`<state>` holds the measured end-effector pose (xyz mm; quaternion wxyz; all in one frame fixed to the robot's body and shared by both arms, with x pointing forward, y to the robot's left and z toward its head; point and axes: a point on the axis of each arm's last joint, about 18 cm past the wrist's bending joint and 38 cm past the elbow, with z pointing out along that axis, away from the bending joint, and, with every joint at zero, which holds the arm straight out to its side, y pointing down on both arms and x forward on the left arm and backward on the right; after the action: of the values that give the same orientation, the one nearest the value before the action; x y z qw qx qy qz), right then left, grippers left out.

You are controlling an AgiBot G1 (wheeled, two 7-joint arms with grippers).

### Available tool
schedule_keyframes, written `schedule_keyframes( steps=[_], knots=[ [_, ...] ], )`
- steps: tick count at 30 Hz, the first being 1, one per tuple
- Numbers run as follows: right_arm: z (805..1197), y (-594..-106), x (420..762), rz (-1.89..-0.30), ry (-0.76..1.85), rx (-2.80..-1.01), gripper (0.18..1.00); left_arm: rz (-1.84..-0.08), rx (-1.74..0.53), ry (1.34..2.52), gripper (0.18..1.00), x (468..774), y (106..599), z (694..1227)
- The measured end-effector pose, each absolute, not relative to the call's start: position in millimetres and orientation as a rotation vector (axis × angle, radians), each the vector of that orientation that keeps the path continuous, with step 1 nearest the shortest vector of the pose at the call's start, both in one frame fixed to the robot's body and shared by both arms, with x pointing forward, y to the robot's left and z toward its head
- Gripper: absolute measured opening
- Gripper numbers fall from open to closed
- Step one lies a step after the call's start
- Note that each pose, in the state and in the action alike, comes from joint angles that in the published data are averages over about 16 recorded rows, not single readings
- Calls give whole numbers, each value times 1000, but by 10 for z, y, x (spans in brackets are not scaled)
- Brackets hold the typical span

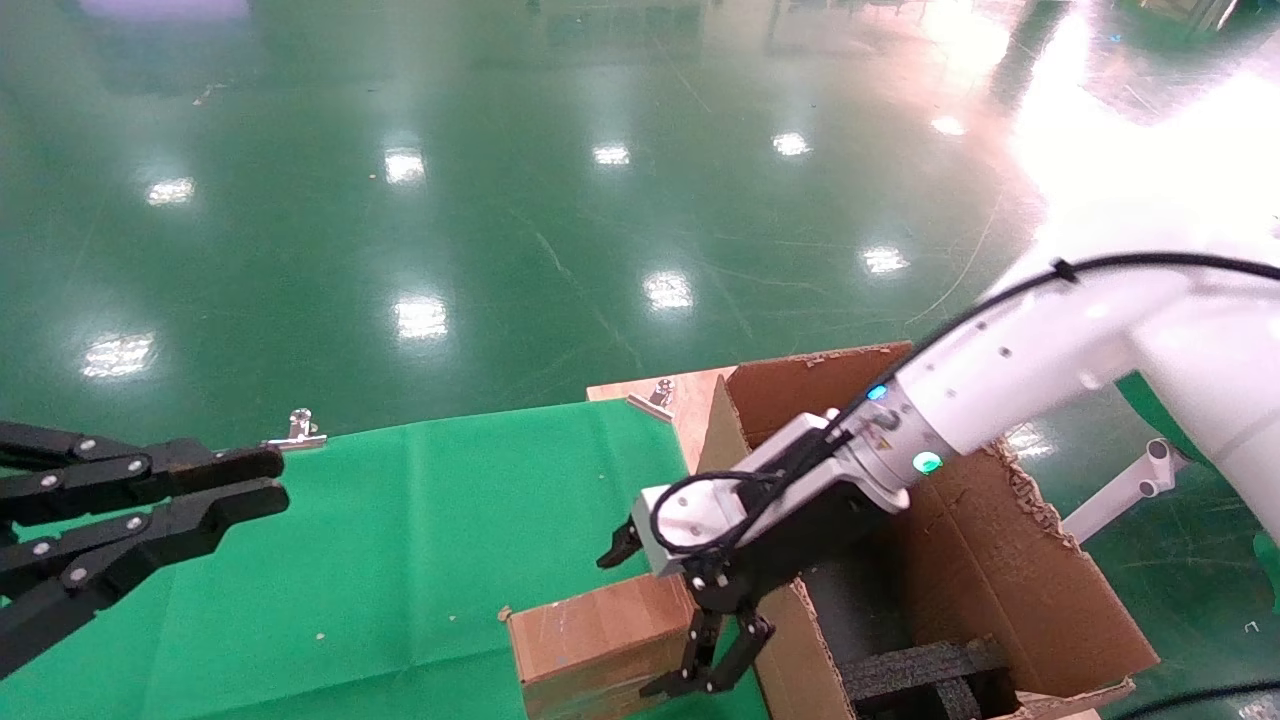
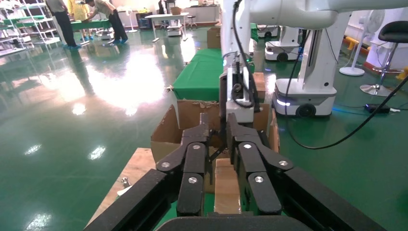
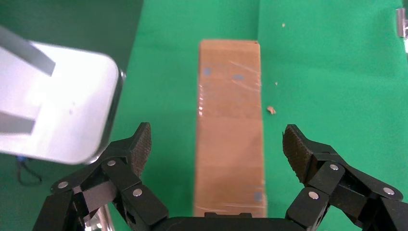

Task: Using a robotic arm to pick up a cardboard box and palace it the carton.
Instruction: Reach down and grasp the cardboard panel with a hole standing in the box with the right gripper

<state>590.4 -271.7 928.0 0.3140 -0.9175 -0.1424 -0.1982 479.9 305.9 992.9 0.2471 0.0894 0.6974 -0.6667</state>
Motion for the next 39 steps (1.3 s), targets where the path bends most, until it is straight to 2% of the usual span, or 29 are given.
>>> schedule_keyframes(
  steps=[8, 20, 29, 39],
  knots=[
    [9309, -2566, 6120, -525, -453, -2522, 1001, -1818, 244, 1902, 224, 4799, 3059, 9929],
    [9357, -2388, 6280, -530, -521, -2575, 999, -1818, 244, 1902, 196, 4799, 3059, 9929],
    [9392, -2366, 6304, -544, -526, -2570, 973, -1818, 243, 1901, 248, 4799, 3060, 9929],
    [9355, -2379, 6285, -530, -524, -2573, 853, -1818, 243, 1901, 383, 4799, 3060, 9929]
  ],
)
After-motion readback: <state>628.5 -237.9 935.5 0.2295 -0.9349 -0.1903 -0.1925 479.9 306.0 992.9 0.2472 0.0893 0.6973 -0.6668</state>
